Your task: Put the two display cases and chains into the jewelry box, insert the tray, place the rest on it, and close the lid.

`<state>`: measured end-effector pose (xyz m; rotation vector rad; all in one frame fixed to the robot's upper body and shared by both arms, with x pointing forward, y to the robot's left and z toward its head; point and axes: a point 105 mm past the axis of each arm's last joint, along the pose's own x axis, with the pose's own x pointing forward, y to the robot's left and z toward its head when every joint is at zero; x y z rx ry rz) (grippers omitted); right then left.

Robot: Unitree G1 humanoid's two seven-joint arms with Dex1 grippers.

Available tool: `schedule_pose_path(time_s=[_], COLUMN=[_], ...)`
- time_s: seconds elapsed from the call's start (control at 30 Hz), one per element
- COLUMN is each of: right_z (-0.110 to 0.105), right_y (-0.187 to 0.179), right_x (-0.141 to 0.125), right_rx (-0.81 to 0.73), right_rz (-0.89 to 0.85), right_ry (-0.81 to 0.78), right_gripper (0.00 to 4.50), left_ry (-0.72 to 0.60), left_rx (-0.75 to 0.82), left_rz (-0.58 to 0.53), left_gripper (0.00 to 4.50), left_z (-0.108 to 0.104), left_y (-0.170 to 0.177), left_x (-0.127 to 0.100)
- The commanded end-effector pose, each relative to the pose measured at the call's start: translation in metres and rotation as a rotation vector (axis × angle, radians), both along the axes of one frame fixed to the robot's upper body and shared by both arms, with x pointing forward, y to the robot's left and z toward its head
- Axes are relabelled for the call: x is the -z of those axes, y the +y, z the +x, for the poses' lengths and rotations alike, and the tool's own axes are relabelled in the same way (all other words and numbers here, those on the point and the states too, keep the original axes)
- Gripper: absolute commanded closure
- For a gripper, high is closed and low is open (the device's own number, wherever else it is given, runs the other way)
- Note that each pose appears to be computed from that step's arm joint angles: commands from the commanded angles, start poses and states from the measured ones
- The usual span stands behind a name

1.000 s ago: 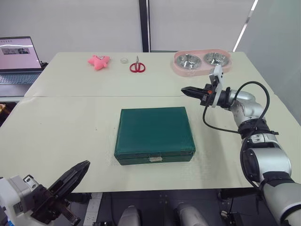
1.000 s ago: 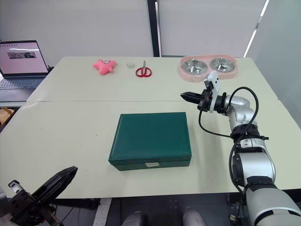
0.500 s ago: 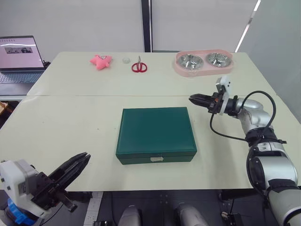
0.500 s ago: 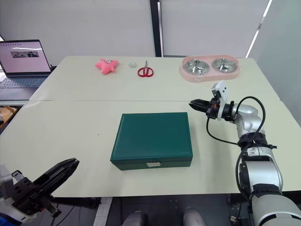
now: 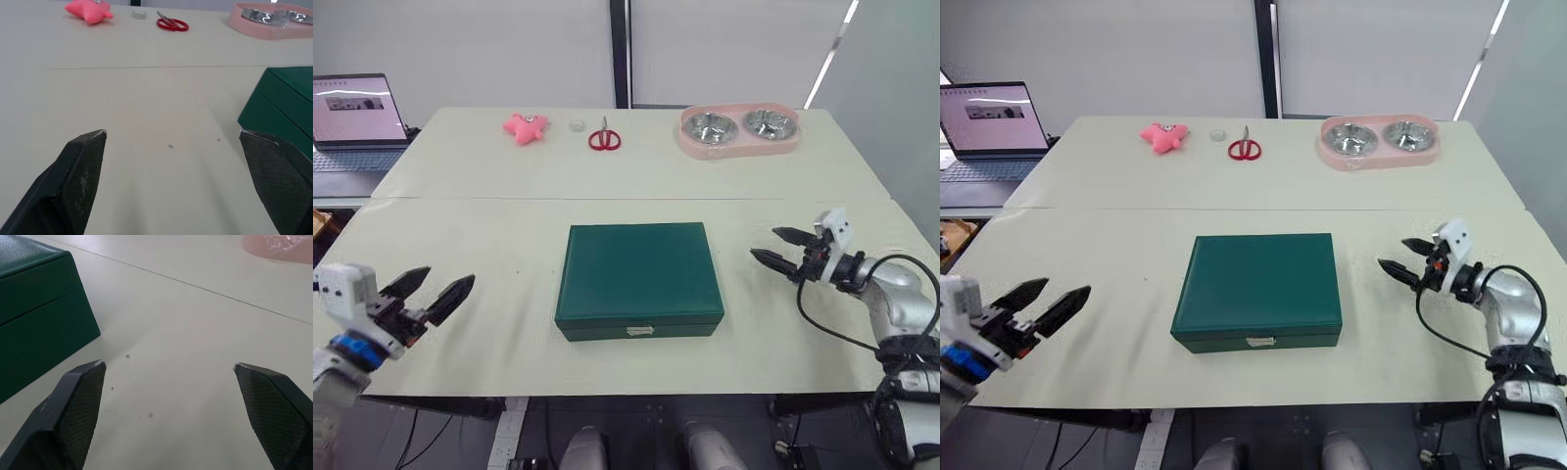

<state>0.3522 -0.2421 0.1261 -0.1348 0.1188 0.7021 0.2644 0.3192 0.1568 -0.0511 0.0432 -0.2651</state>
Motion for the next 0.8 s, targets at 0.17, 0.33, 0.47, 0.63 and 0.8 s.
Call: schedule_pose_path(time_s=[0.17,0.33,0.47,0.63,0.8], right_z=[-0.022,-0.031,-0.035,-0.035,-0.035], right_y=[-0.031,-0.044,-0.050,-0.054,-0.054], right_x=[0.001,0.005,0.009,0.008,0.011], right_rx=[0.149,0.198,0.206,0.213,0.207], right_rz=[-0.017,-0.031,-0.043,-0.045,-0.049], right_ry=[-0.054,-0.048,-0.027,-0.025,-0.010], right_gripper=[0.00,0.00,0.00,0.00,0.00], left_ry=[0.033,0.075,0.101,0.098,0.124], left_rx=[0.028,0.072,0.060,0.060,0.052], left_rz=[0.056,0.139,0.170,0.162,0.180], left_gripper=[0.04,0.04,0.04,0.04,0.04], left_z=[0.024,0.026,0.026,0.023,0.021], left_y=[0.005,0.007,0.011,0.012,0.015], left_x=[0.018,0.035,0.043,0.042,0.045])
